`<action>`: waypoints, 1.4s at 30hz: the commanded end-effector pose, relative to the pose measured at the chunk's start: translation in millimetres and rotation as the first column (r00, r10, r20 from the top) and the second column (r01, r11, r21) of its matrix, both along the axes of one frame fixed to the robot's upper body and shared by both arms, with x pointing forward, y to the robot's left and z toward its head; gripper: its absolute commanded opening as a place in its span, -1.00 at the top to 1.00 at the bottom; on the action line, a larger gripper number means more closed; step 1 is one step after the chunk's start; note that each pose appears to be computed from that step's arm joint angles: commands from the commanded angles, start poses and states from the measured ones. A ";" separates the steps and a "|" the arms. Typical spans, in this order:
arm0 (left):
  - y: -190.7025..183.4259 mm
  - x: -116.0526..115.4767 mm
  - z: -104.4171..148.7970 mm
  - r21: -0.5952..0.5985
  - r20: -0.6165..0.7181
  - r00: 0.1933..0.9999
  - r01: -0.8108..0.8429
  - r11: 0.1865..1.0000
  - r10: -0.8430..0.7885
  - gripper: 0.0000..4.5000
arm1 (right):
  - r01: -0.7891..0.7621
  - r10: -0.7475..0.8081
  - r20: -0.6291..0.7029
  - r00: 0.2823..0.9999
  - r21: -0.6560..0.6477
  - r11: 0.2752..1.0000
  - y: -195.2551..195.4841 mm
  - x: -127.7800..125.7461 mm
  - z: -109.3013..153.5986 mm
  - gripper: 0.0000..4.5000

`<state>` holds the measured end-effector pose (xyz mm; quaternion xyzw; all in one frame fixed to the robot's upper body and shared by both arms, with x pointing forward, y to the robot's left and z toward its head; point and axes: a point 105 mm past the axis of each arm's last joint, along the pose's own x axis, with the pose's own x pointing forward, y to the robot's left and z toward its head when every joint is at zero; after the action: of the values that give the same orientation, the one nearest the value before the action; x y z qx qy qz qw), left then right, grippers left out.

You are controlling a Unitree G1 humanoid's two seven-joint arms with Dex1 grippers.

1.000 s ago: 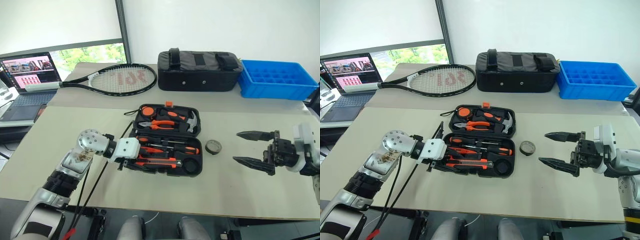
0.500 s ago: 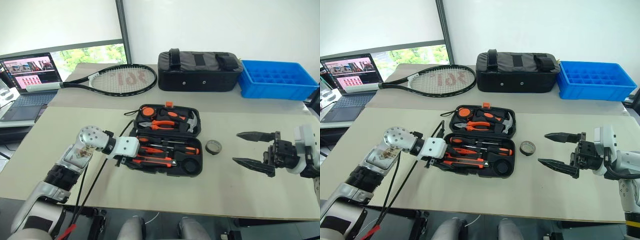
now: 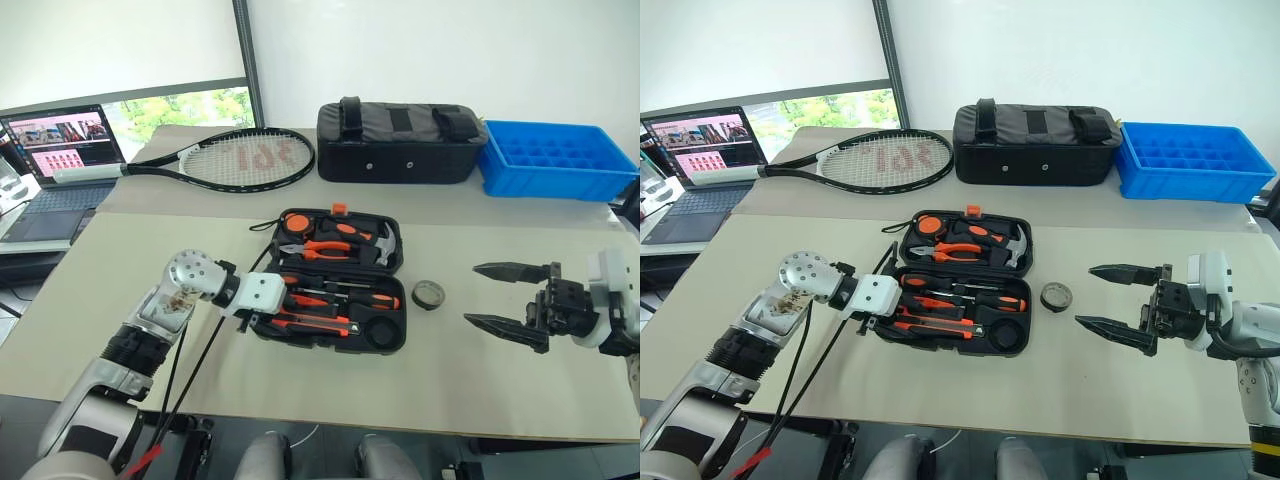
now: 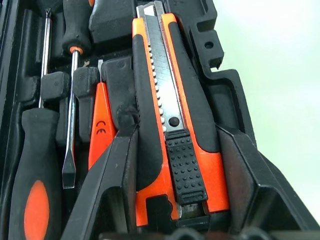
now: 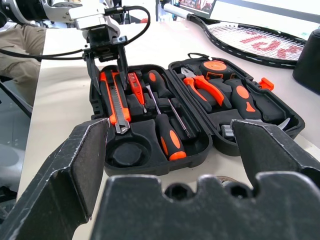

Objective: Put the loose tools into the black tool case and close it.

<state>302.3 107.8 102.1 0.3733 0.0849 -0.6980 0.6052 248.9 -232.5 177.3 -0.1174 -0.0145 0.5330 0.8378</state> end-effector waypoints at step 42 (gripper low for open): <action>-34.2 5.5 -6.3 -0.223 -0.119 0.992 0.024 0.974 -0.052 0.99 | -0.002 0.002 0.061 0.998 -0.013 1.000 0.3 -4.4 13.2 -1.00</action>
<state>301.4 73.3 92.8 0.2597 0.0414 -0.7461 0.6117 248.4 -232.3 176.8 -0.1188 -0.0142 0.5304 0.8392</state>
